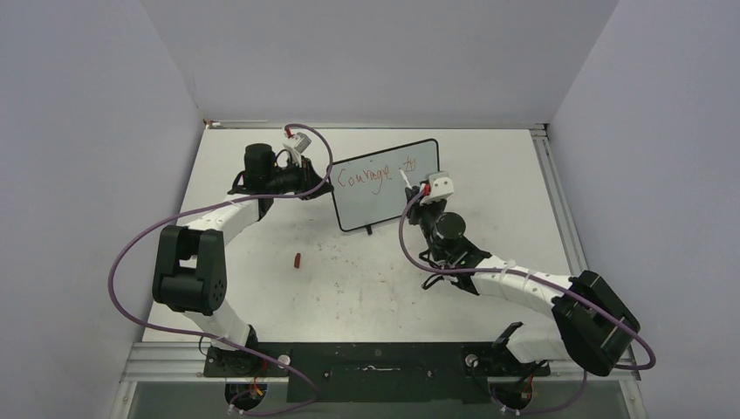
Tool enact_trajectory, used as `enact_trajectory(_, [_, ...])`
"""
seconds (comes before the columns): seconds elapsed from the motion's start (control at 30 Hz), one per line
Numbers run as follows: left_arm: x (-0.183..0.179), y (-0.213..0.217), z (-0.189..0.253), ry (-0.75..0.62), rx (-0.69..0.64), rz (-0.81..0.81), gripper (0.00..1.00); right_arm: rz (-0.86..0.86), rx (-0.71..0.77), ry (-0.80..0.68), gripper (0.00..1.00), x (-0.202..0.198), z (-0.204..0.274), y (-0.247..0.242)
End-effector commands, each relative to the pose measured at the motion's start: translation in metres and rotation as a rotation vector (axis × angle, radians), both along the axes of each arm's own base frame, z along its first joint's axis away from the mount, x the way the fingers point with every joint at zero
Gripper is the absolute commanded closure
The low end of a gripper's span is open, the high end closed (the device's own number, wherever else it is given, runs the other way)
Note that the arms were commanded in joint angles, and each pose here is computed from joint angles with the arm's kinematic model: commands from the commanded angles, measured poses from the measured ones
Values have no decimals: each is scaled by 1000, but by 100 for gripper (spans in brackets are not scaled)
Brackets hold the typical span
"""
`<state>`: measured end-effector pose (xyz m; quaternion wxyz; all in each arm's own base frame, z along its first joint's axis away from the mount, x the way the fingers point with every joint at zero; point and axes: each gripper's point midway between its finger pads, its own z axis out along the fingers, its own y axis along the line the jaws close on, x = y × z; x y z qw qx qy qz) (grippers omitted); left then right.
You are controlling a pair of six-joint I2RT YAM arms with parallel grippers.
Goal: Write a sentence on the whiteboard
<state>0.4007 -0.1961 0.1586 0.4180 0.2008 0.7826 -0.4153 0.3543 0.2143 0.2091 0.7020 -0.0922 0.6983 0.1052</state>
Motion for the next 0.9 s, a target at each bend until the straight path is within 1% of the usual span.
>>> enact_trajectory(0.0, [2,1,32,-75,-17,-9,100,81,35,3,95,-21,2,25])
enact_trajectory(0.1, [2,1,32,-76,-19,-11,100,155,54,22,95,-28,-6,50])
enact_trajectory(0.2, [2,1,33,-77,-20,-11,100,215,42,33,95,-36,-15,78])
enact_trajectory(0.47, [2,0,34,-80,-22,-12,100,310,20,51,95,-46,-34,132])
enact_trajectory(0.63, [2,0,35,-82,-24,-14,100,320,-1,69,95,-44,-48,146])
enact_trajectory(0.87, [1,0,38,-88,-26,-15,100,283,-25,94,95,-39,-64,144])
